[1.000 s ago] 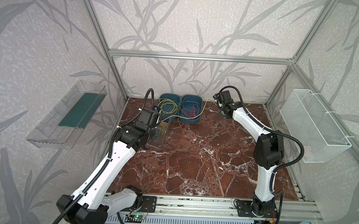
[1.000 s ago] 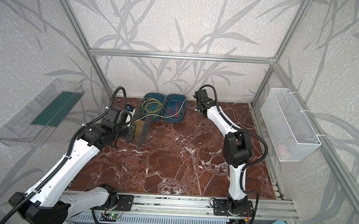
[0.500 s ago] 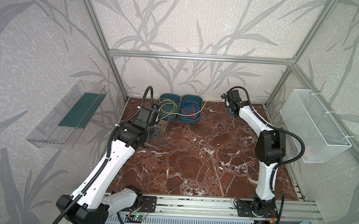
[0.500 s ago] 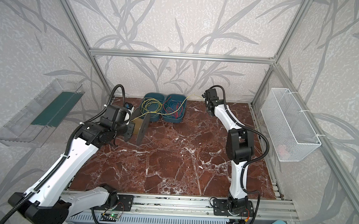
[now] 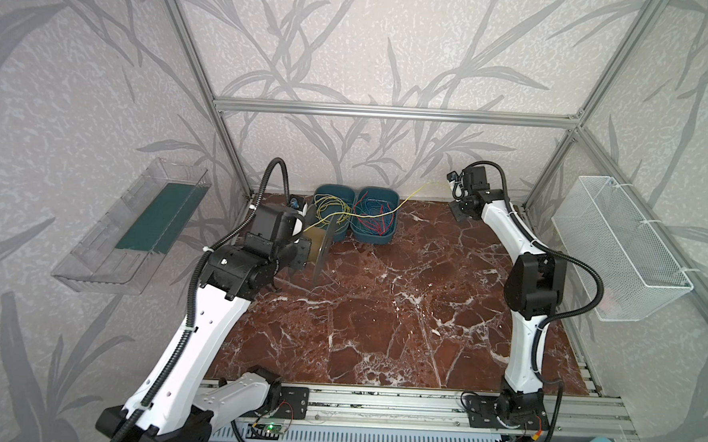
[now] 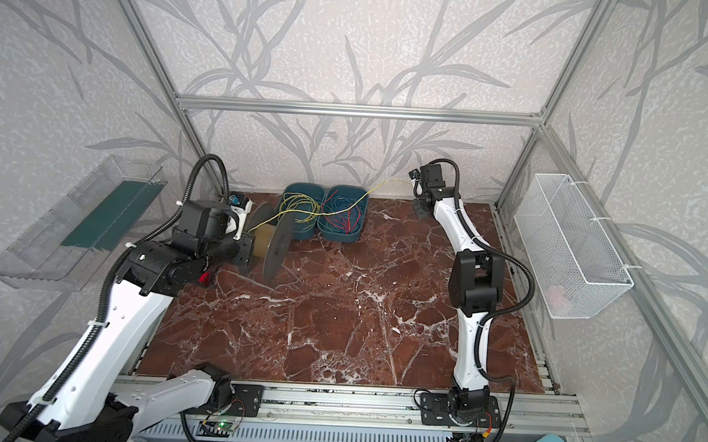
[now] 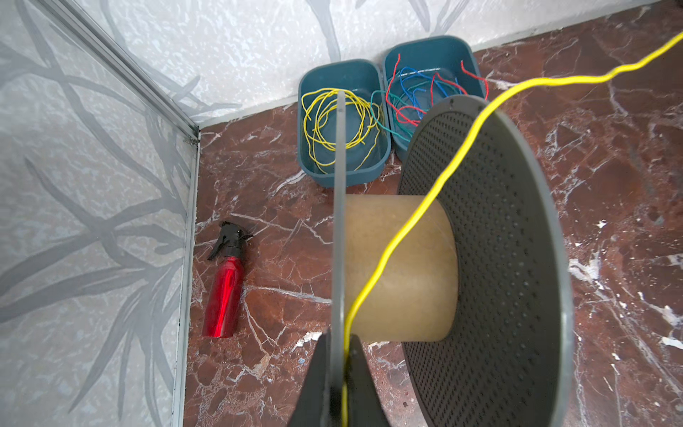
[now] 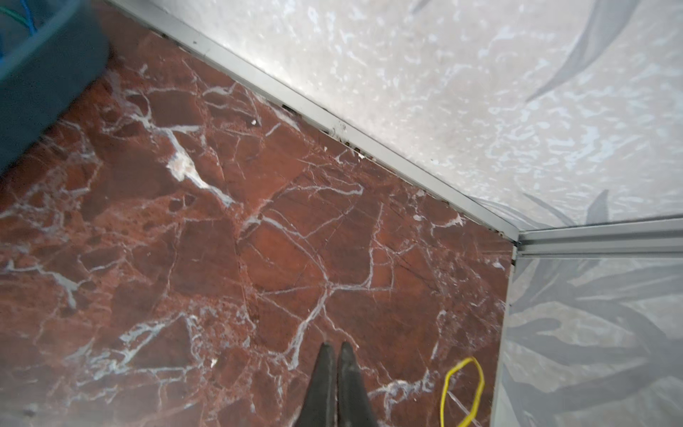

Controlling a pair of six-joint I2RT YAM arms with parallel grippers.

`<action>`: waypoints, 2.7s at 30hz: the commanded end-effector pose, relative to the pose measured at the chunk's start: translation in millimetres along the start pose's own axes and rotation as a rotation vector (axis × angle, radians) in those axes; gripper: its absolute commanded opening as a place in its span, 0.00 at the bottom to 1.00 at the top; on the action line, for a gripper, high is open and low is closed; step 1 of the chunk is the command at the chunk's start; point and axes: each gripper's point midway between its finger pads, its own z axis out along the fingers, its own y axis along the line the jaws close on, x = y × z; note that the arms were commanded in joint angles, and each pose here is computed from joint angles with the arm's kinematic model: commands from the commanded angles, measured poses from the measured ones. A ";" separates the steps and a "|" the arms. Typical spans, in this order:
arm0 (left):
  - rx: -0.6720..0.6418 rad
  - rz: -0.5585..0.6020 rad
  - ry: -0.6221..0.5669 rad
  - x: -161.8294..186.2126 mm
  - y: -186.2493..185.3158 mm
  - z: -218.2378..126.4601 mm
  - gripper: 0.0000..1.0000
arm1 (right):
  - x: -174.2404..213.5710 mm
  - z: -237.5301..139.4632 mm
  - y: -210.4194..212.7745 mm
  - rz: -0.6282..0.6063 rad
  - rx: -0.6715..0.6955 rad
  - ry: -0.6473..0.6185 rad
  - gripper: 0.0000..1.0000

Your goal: Wrap the cables

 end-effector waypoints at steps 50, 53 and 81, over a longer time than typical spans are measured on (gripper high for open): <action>0.183 -0.270 -0.485 -147.5 1.9 -79.9 0.00 | 63.7 41.8 150.0 0.093 -0.180 0.226 0.00; 0.140 -0.287 -0.489 -147.6 8.0 -69.8 0.00 | 62.3 29.7 166.9 0.059 -0.183 0.208 0.00; -0.153 -0.285 -0.415 -142.5 33.7 54.6 0.00 | 62.5 -189.6 326.3 -0.212 -0.416 -0.114 0.00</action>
